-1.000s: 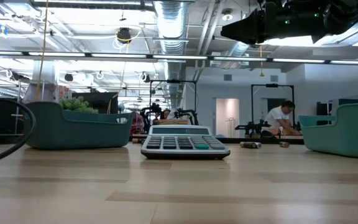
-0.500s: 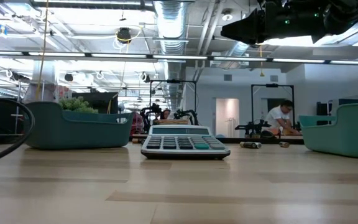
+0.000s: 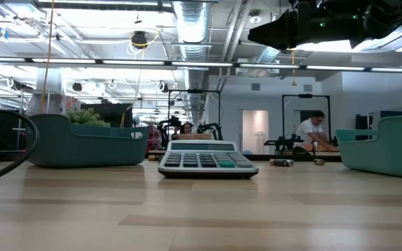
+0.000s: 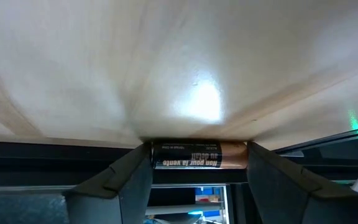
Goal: Sort batteries
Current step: Put the brown/black battery into the green bin
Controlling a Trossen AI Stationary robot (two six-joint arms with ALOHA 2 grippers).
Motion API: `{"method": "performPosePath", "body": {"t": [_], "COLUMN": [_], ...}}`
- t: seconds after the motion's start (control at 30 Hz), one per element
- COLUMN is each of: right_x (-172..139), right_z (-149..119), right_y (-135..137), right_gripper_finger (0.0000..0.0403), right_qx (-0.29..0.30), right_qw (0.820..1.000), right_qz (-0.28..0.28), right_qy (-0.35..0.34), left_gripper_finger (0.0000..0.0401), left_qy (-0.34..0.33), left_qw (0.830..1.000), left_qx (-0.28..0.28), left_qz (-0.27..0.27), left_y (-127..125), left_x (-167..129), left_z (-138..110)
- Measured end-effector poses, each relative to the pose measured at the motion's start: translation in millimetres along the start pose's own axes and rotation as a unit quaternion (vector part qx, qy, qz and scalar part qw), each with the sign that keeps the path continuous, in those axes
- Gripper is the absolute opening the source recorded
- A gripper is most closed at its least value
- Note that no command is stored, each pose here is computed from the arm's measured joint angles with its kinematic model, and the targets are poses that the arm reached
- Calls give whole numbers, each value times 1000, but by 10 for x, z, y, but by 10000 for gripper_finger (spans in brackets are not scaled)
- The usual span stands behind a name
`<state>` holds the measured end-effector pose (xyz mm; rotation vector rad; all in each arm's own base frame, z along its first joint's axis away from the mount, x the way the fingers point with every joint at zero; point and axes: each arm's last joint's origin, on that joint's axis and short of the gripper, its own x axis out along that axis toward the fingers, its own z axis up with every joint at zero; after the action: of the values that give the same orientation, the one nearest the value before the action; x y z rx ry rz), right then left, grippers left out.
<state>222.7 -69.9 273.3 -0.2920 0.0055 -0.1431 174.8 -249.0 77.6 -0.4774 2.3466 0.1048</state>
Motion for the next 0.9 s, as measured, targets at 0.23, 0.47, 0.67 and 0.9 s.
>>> {"method": "performPosePath", "body": {"t": [0.23,0.47,0.67,0.9], "right_x": [0,0,0,0], "right_z": [0,0,0,0], "right_y": [0,0,0,0], "right_gripper_finger": [237,237,237,237], "right_qx": [0,1,1,1], "right_qw": [1000,1000,1000,1000], "right_qz": [0,0,0,0], "right_qy": [0,0,0,0], "left_gripper_finger": [221,220,220,220], "left_qy": [-1,-3,-11,-49], "left_qw": [1000,1000,1000,998], "left_qx": [-2,-5,13,37], "left_qz": [2,-1,12,33], "left_y": [31,64,66,86], "left_x": [-40,-104,-273,-541], "left_z": [30,81,120,206]}}
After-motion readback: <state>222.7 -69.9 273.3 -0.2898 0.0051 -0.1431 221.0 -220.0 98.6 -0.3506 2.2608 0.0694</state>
